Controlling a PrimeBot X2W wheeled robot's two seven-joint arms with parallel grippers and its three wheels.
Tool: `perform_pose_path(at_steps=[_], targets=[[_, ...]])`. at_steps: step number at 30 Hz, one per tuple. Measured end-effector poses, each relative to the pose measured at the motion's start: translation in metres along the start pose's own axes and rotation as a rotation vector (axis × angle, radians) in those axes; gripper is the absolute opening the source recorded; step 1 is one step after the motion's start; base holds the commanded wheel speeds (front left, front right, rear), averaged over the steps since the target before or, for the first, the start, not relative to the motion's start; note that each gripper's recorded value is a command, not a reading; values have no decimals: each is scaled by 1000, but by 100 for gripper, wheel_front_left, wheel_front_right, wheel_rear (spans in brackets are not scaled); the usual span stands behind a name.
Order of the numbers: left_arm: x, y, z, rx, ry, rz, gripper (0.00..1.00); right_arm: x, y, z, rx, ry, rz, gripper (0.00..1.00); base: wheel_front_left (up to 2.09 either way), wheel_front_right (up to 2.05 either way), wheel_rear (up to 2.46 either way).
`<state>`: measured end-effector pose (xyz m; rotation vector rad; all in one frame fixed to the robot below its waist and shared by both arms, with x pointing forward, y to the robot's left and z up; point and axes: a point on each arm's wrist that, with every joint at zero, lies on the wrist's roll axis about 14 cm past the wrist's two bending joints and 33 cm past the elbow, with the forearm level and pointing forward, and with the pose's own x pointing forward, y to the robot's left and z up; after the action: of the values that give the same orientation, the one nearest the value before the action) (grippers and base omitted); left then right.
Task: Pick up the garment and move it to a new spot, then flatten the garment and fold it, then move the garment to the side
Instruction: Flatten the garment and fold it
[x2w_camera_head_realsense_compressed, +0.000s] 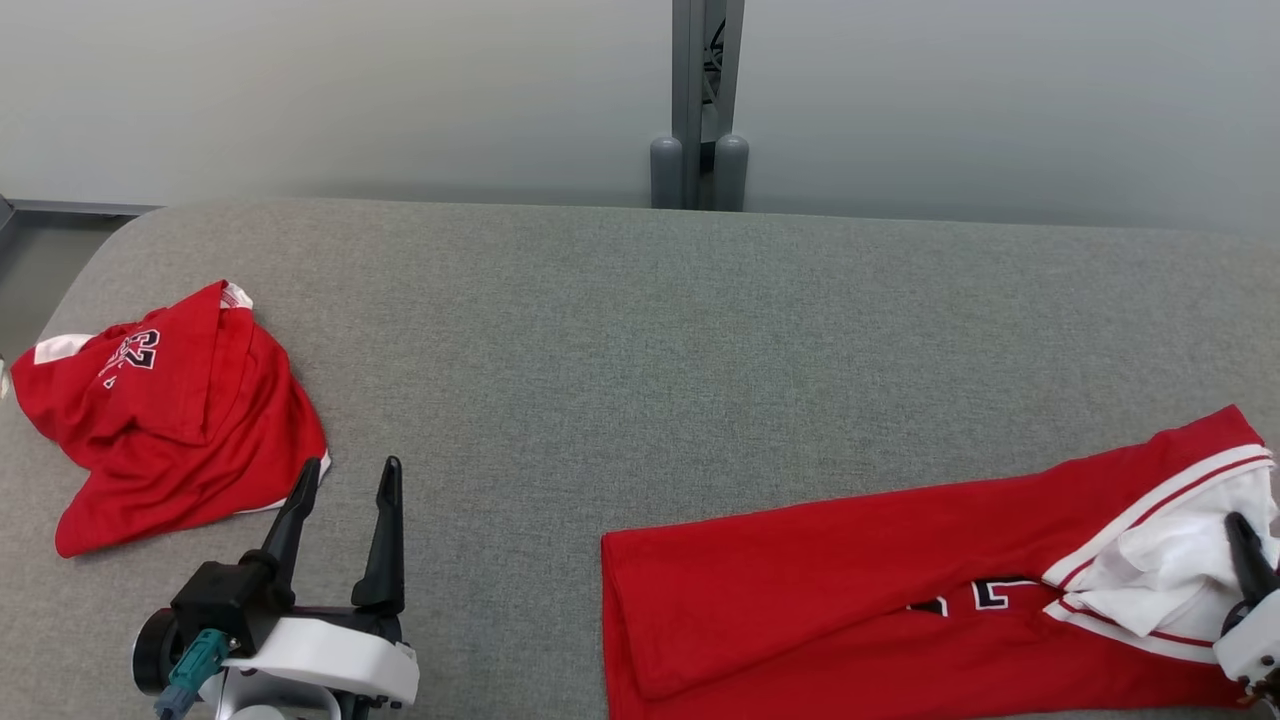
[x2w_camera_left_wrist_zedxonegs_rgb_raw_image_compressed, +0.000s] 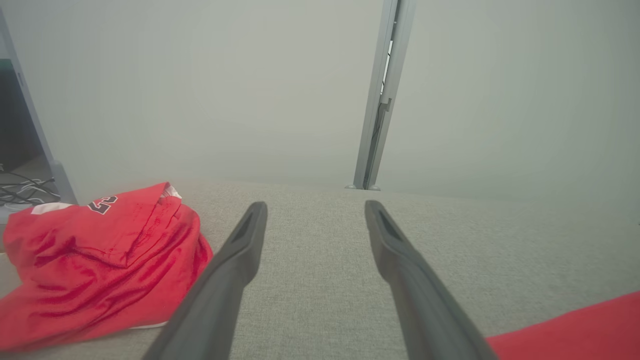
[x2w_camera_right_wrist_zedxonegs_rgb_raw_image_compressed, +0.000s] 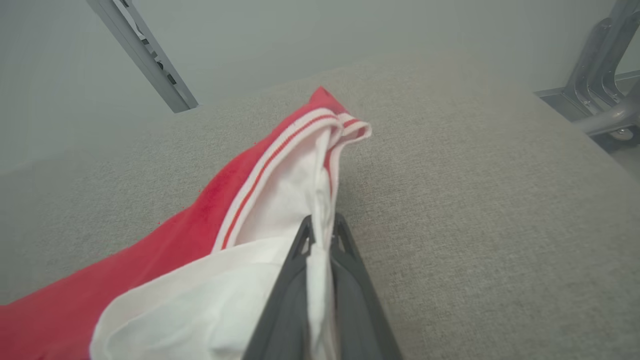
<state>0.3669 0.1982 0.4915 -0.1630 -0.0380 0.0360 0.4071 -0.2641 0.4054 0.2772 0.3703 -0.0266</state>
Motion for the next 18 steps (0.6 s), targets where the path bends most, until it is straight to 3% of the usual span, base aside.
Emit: perform_pose_path(at_steps=[8, 18], targets=[[-1, -5, -1, -9, 2, -11, 100, -2, 33, 6, 45, -1, 99, 0, 0, 0, 0], [-6, -13, 0, -21, 0, -33, 100, -28, 96, 8, 183, 34, 300, 0, 0, 0, 0]])
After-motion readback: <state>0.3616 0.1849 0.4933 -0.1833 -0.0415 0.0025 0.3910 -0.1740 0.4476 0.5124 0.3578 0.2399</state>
